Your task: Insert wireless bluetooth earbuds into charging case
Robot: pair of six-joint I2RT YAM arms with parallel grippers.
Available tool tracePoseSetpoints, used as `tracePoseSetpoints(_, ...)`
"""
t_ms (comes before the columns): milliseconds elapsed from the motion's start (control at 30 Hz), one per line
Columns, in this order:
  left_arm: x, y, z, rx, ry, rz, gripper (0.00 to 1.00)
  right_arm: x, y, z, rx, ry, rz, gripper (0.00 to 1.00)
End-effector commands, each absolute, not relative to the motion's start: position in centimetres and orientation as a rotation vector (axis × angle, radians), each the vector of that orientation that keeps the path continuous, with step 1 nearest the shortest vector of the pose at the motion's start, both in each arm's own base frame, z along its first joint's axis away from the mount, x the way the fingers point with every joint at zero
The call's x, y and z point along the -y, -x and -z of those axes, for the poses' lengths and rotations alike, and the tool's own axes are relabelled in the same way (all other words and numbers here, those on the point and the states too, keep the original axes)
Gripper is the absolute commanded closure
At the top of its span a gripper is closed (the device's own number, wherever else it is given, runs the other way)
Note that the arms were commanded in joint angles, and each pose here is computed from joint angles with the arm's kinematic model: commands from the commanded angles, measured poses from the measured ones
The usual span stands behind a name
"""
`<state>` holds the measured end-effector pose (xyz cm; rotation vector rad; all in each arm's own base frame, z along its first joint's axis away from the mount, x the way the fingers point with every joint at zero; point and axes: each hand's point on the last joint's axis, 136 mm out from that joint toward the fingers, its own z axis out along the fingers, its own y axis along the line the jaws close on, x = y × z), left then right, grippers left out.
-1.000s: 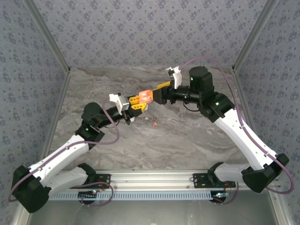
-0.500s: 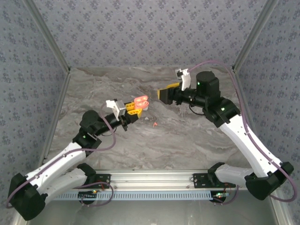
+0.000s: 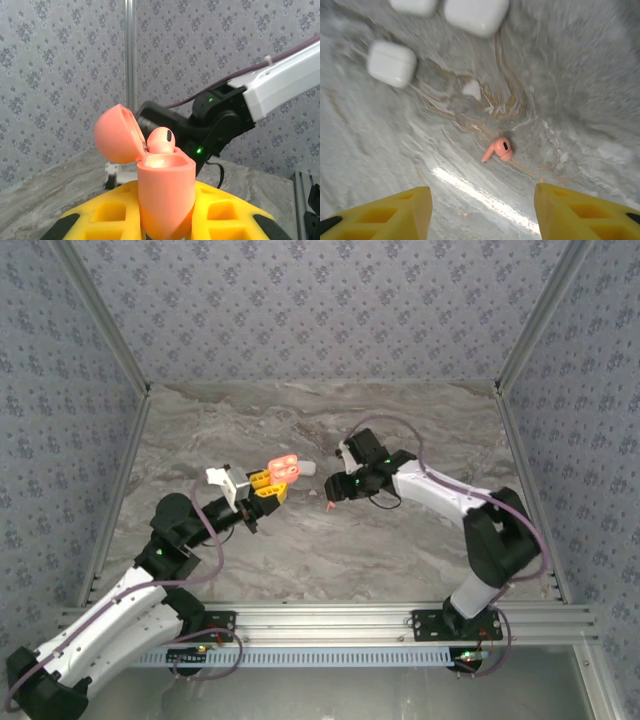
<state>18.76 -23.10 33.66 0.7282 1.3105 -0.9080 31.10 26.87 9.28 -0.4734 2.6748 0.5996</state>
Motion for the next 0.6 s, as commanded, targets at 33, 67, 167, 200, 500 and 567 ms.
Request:
tracePoseSetpoints(33, 22.9, -18.6, -33.8, -1.316, -0.715, 0.909, 1.00, -28.1, -31.7, -7.3, -2.676, 0.559, -0.613, 0.45)
tracePoseSetpoints(67, 22.9, -18.6, -33.9, -1.315, -0.714, 0.911, 1.00, -28.3, -31.8, -6.5, -2.693, 0.569, -0.618, 0.46)
tracePoseSetpoints(167, 23.0, -18.6, -34.0, -1.313, -0.716, 0.911, 1.00, -28.9, -31.9, -5.1, -2.713, 0.593, -0.633, 0.49)
tracePoseSetpoints(200, 23.0, -18.6, -33.9, -1.313, -0.715, 0.911, 1.00, -28.9, -31.8, -4.5, -2.723, 0.604, -0.631, 0.50)
tracePoseSetpoints(500, 23.2, -18.8, -33.9, -1.320, -0.719, 0.919, 1.00, -29.6, -32.7, -3.9, -2.721, 0.643, -0.611, 0.56)
tracePoseSetpoints(567, 23.3, -18.8, -33.9, -1.320, -0.722, 0.921, 1.00, -29.7, -32.6, -3.7, -2.724, 0.651, -0.610, 0.57)
